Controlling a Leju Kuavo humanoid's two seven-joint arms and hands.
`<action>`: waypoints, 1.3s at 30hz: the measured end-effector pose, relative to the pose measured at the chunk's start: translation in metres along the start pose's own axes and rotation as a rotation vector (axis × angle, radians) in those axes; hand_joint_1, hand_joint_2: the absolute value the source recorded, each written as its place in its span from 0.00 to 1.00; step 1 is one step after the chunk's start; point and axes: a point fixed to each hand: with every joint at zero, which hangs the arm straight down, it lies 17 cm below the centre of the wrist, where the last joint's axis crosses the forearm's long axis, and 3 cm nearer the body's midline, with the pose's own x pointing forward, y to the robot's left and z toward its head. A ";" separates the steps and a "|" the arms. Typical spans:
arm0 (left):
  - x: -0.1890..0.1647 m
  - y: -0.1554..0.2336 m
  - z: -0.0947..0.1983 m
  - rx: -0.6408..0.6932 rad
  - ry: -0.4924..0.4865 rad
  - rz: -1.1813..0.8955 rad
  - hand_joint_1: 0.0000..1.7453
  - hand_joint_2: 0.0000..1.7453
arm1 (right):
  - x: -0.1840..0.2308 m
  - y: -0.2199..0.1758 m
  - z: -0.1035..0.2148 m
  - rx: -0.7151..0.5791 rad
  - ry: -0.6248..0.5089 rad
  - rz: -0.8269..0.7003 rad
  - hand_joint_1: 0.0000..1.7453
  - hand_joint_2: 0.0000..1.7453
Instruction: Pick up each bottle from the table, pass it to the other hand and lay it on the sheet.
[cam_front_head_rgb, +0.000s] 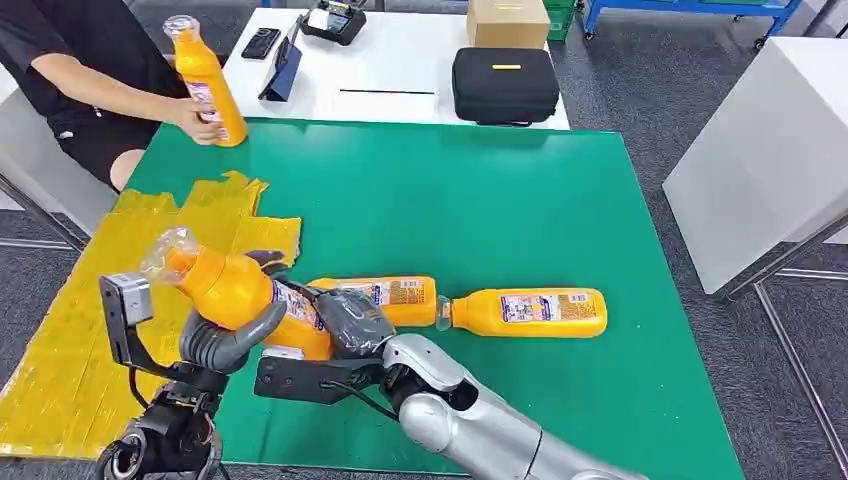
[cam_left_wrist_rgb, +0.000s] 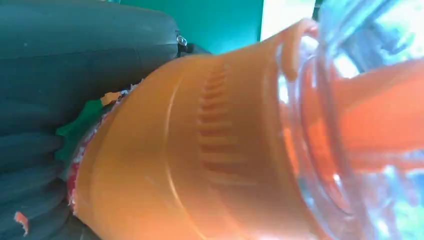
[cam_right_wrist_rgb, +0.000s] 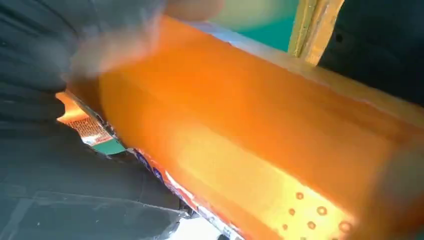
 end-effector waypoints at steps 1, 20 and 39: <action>0.000 0.000 0.001 0.001 0.000 -0.001 1.00 1.00 | 0.000 0.000 0.000 -0.001 -0.001 -0.001 1.00 1.00; 0.017 0.078 -0.022 0.261 -0.082 -1.128 1.00 1.00 | -0.049 -0.061 0.026 -0.265 0.152 -0.165 0.00 0.00; -0.028 0.141 -0.057 0.279 0.062 -1.829 1.00 1.00 | -0.058 -0.094 0.045 -0.342 0.147 -0.201 0.00 0.00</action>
